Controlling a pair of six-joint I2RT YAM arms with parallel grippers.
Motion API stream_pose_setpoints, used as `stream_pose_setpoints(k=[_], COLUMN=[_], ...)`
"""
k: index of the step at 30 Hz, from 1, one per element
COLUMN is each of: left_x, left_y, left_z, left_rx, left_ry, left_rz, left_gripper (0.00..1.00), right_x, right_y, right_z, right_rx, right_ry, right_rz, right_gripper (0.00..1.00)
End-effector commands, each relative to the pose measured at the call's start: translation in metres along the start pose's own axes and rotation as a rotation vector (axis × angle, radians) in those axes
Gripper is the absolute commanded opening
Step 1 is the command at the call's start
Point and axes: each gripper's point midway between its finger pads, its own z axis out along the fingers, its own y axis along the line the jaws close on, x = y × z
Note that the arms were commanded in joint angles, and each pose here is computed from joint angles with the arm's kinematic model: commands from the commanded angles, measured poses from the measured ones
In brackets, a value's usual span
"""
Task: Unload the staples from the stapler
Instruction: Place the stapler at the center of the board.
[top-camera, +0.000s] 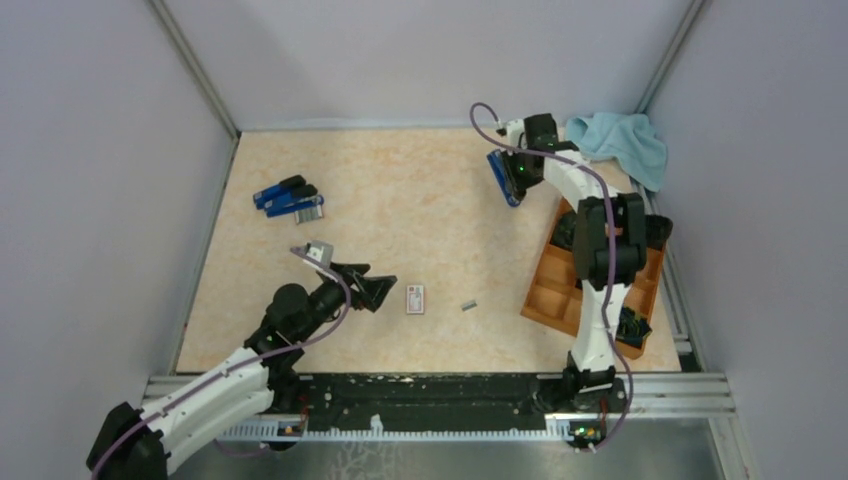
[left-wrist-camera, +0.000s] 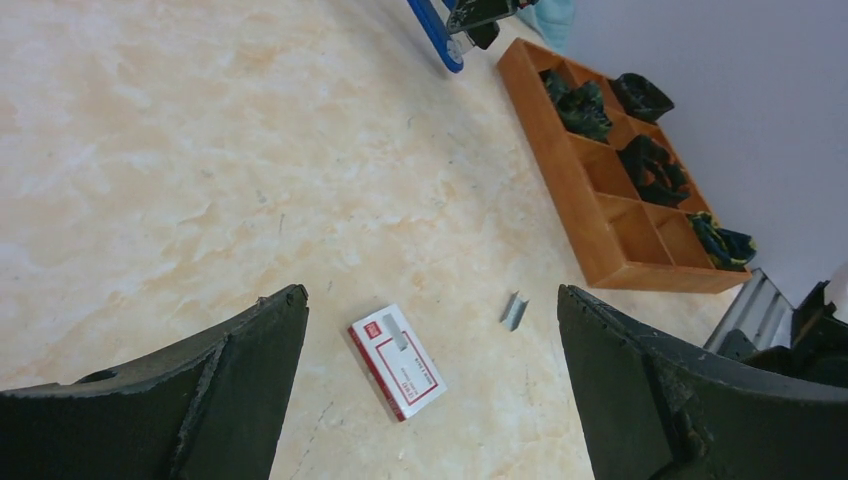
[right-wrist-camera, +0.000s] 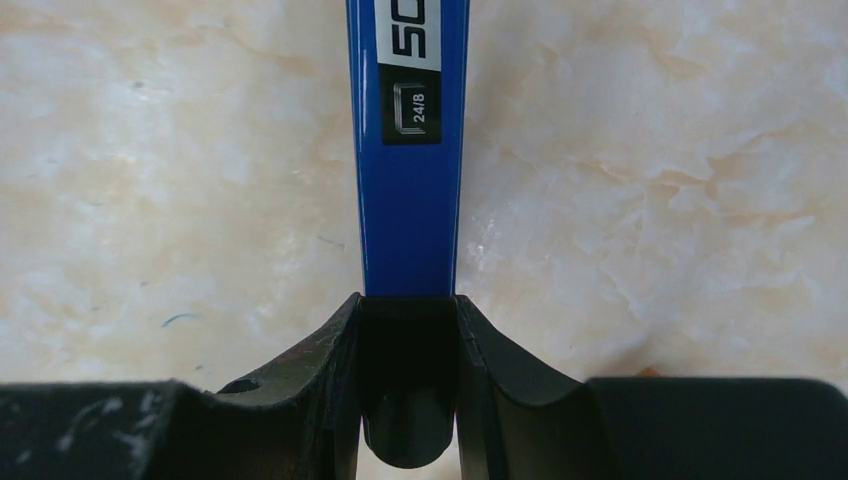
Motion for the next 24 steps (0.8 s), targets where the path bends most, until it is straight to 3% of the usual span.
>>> stream_pose_setpoints(k=[1,5,7,12,14,16,18,23,24], left_x=[0.001,0.000,0.000,-0.003,-0.008,-0.015,-0.025,-0.049,-0.052], left_y=[0.011,0.014,0.014,0.014,0.012,0.009,0.003,0.006,0.011], left_z=[0.001,0.001,0.001,0.004,0.008,0.013,0.022,0.045,0.050], left_rx=[-0.069,-0.085,-0.089,-0.097,-0.103,-0.104,-0.097,-0.130,-0.148], left_ry=[0.032,0.043,0.047,0.047,0.049,0.055,0.067,0.118,0.130], left_rz=[0.028,0.051,0.059,0.058,0.048,0.034,0.010,-0.091,-0.117], left_gripper=[0.99,0.99,0.99,0.99,0.99,0.99,0.99,0.99,0.99], right_x=[-0.018,-0.013,-0.012,-0.011,-0.020,-0.035,-0.054,-0.080,-0.086], right_y=[-0.017,-0.017,-0.017,-0.015,-0.013,-0.009,-0.003,0.038,0.054], right_z=[0.013,0.036,0.042,0.045,0.034,0.014,-0.017,-0.110,-0.145], right_rx=[0.088,0.055,0.049,0.034,0.026,0.017,0.001,-0.116,-0.156], right_ry=[0.056,0.124,0.140,0.147,0.125,0.080,0.010,-0.213,-0.292], right_rz=[-0.066,-0.052,-0.046,-0.048,-0.051,-0.060,-0.074,-0.114,-0.139], right_gripper=[0.00,0.00,0.05,0.33,0.50,0.64,0.71,0.74,0.75])
